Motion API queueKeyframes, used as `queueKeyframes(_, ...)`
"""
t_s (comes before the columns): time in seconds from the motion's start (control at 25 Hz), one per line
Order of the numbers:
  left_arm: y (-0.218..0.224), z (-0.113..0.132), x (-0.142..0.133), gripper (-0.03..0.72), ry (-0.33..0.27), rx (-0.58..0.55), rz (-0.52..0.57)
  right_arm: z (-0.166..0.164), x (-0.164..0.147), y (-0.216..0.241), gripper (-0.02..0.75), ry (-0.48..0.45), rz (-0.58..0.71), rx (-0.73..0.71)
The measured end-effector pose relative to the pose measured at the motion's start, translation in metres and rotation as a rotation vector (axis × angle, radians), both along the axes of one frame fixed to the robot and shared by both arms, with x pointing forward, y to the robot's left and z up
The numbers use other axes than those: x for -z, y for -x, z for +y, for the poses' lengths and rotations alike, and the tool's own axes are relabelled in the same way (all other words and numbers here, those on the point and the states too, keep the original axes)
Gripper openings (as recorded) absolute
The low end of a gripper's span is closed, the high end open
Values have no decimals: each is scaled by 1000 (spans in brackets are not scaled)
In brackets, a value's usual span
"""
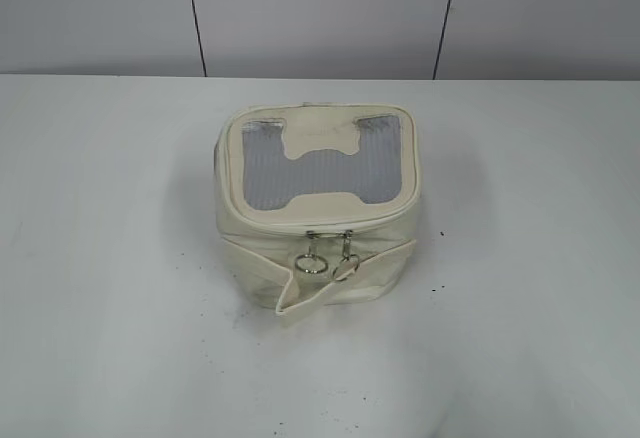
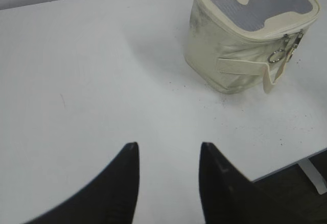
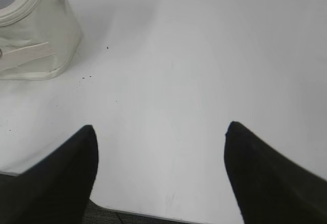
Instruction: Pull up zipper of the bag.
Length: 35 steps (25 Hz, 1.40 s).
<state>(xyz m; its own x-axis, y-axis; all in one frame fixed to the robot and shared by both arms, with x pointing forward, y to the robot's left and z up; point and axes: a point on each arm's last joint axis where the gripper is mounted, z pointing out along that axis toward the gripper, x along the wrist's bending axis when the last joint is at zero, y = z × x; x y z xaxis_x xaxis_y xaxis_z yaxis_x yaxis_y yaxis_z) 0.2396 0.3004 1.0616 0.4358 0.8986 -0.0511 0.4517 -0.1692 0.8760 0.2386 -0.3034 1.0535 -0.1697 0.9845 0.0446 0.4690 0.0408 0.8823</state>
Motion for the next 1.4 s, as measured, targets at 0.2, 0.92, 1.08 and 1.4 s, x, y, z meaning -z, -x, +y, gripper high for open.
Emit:
queueKeyframes(0.2,0,0,0,284,-1,0,2,0,0,0,573,0,0,0)
queueKeyframes(0.92,3,0,0,244,4,-404,-14,0,0,1,573,0,-1,202)
queueKeyframes(1.08,11,1,0,244,17,-405,-61,0,0,4,573,-4,-20,218)
queueKeyframes(1.4,11,1,0,244,19,-405,-64,0,1,5,573,-8,-31,217)
